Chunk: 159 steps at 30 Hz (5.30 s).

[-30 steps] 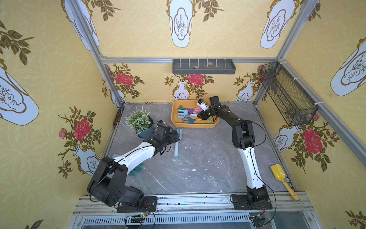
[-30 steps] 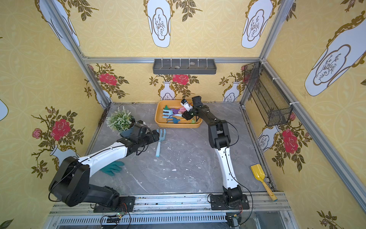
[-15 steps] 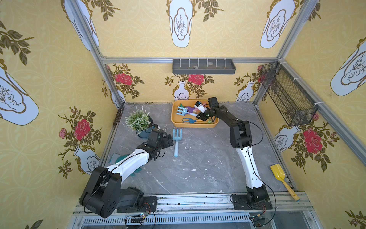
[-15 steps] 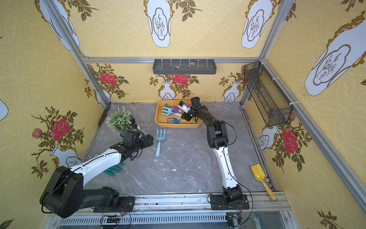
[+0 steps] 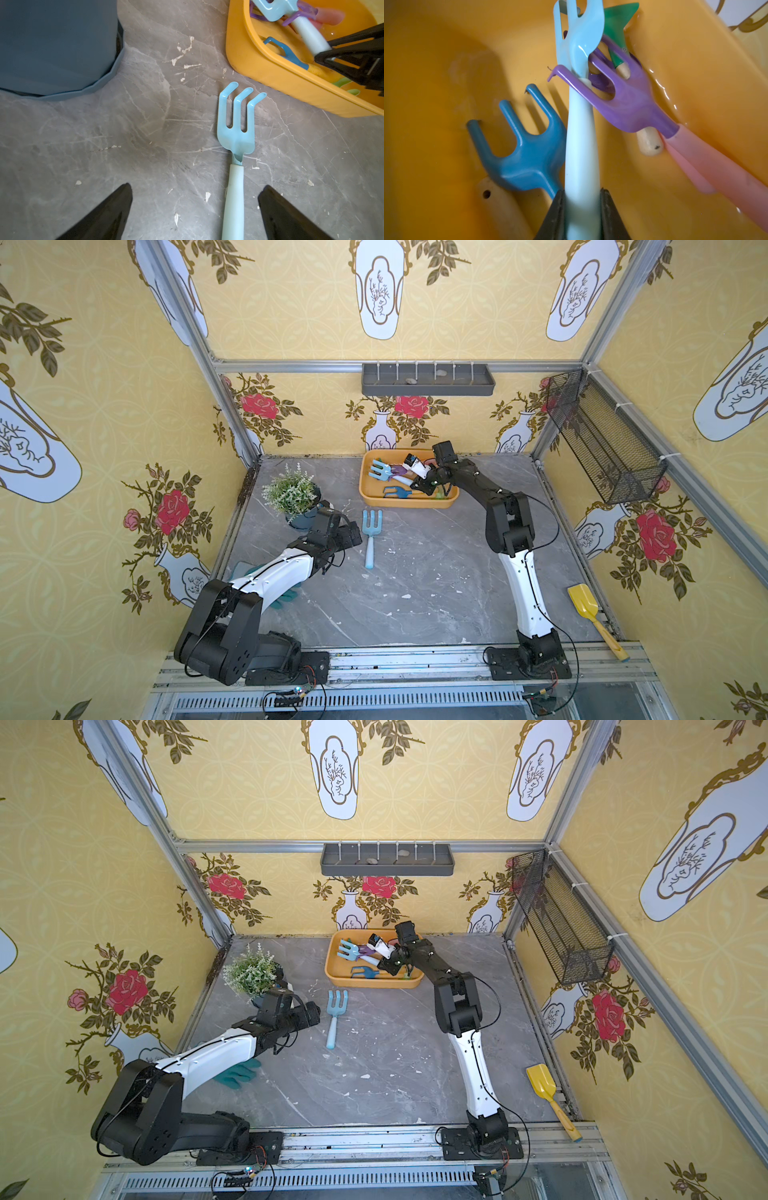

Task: Take the hand rake out of the storage box
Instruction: Pick up the rake from the storage box, then place the rake at the center of the board.

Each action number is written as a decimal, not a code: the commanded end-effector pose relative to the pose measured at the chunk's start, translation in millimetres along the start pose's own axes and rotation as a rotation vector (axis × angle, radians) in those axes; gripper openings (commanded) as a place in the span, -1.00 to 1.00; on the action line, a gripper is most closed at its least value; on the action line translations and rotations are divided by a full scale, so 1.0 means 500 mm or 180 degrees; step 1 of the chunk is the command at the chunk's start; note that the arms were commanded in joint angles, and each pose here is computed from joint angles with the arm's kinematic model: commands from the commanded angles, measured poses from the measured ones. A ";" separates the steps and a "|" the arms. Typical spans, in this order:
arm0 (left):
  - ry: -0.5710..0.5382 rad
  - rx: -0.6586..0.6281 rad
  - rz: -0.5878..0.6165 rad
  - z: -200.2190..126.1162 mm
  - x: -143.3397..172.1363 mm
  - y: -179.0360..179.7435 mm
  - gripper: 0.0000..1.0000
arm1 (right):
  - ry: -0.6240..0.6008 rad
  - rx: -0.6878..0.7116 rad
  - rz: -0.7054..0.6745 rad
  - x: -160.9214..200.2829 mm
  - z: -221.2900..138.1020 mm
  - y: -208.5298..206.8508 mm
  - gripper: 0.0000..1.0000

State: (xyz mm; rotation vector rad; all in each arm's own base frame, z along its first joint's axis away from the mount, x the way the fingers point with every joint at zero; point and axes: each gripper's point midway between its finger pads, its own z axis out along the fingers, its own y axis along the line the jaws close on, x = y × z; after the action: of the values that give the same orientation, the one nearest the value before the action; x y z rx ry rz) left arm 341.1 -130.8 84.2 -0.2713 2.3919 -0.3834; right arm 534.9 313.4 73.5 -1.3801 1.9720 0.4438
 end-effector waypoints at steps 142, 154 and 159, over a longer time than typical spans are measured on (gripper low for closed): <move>-0.0393 -0.0146 0.0644 -0.120 -0.106 0.010 0.97 | 0.1738 0.1080 0.2976 0.176 -0.083 0.481 -0.29; -0.0130 0.0050 0.0706 -0.094 -0.028 -0.052 0.87 | 0.1213 0.0661 0.3198 0.145 -0.068 0.479 -0.53; -0.0026 0.0073 0.0643 -0.075 0.002 -0.054 0.81 | 0.1176 0.0663 0.3255 0.144 -0.044 0.471 -0.74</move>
State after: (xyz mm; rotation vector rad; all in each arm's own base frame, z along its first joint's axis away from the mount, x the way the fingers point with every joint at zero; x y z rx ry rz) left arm 316.8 -146.1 124.4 0.0135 2.3785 -0.2950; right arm 291.5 334.3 20.9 -0.2575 2.8571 0.3881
